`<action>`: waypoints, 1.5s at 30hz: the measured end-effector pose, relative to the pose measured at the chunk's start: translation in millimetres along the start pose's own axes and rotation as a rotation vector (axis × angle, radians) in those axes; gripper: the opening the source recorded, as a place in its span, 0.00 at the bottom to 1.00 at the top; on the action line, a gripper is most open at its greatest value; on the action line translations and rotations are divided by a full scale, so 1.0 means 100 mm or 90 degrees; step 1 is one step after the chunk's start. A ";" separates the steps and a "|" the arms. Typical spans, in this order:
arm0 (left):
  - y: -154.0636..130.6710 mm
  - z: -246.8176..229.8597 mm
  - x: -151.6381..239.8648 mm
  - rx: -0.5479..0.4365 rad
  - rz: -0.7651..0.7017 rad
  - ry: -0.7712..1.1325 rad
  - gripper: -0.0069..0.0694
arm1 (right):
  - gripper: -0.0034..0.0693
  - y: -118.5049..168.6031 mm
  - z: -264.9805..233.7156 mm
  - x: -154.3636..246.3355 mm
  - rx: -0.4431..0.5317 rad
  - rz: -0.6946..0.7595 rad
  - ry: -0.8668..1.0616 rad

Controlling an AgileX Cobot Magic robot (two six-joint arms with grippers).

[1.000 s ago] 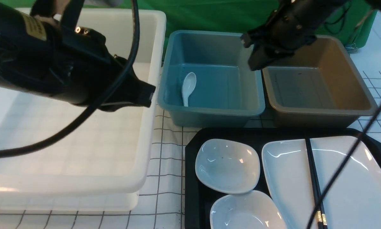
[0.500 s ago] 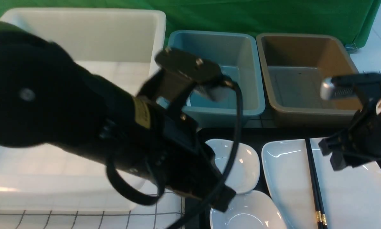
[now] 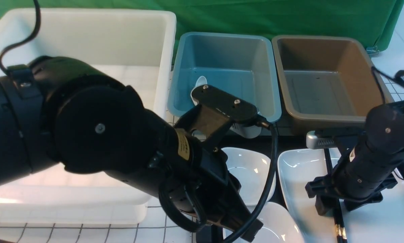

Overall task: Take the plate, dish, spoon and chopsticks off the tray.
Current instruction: Use the right arm to grab a pair of chopsticks from the plate, then use the right arm to put the chopsticks into the small storage box on the right

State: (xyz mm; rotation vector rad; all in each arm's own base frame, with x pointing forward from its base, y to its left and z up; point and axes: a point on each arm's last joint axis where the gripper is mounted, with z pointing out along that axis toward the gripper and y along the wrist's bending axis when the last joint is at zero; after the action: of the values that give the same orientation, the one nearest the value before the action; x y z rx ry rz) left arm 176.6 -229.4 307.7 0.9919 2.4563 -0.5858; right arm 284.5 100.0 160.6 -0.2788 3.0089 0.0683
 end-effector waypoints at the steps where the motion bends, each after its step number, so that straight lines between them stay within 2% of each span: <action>1: 0.00 0.00 0.00 0.000 0.000 0.000 0.09 | 0.63 0.00 0.02 -0.01 0.004 -0.003 0.007; 5: 0.00 0.00 0.00 0.000 0.000 0.000 0.09 | 0.38 -0.01 0.03 -0.01 0.012 -0.023 0.019; 6: 0.00 0.00 0.00 0.000 0.000 0.000 0.09 | 0.25 -0.01 0.03 -0.01 0.013 -0.033 0.022; 7: 0.00 0.00 0.00 0.000 0.000 0.000 0.09 | 0.21 -0.01 0.02 0.00 0.010 -0.033 0.025; 13: 0.00 0.00 0.00 -0.001 0.001 -0.003 0.09 | 0.22 0.00 -0.12 0.14 0.001 -0.051 0.072; 17: 0.00 0.00 -0.04 -0.001 0.001 -0.025 0.09 | 0.22 0.01 -0.44 0.30 -0.018 -0.073 0.084; 22: 0.00 -0.01 -0.12 -0.003 0.000 -0.082 0.09 | 0.22 0.04 -0.92 0.45 -0.057 -0.081 0.001; 27: 0.02 -0.05 -0.30 -0.016 0.015 -0.214 0.09 | 0.22 0.02 -1.51 0.48 -0.069 -0.093 -0.142; 32: 0.05 -0.19 -0.55 -0.045 0.060 -0.414 0.09 | 0.22 -0.25 -1.99 0.01 -0.045 -0.030 -0.318; 35: 0.12 -0.26 -0.68 -0.061 0.059 -0.464 0.09 | 0.22 -0.49 -2.05 -0.38 -0.018 0.003 -0.365; 39: 0.29 -0.24 -0.83 -0.089 0.043 -0.456 0.09 | 0.22 -0.73 -1.85 -0.99 0.004 0.024 -0.380; 42: 0.36 -0.15 -0.88 -0.098 0.034 -0.430 0.09 | 0.22 -0.79 -1.69 -1.30 0.008 0.025 -0.389; 45: 0.40 -0.01 -0.90 -0.102 0.031 -0.391 0.09 | 0.22 -0.85 -1.34 -1.63 0.006 0.033 -0.375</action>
State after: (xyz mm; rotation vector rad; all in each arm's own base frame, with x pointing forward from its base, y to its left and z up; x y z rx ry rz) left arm 264.5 -251.2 347.6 0.6766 1.8947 -0.5649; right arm 443.5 38.8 310.5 -0.1444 2.4290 0.1183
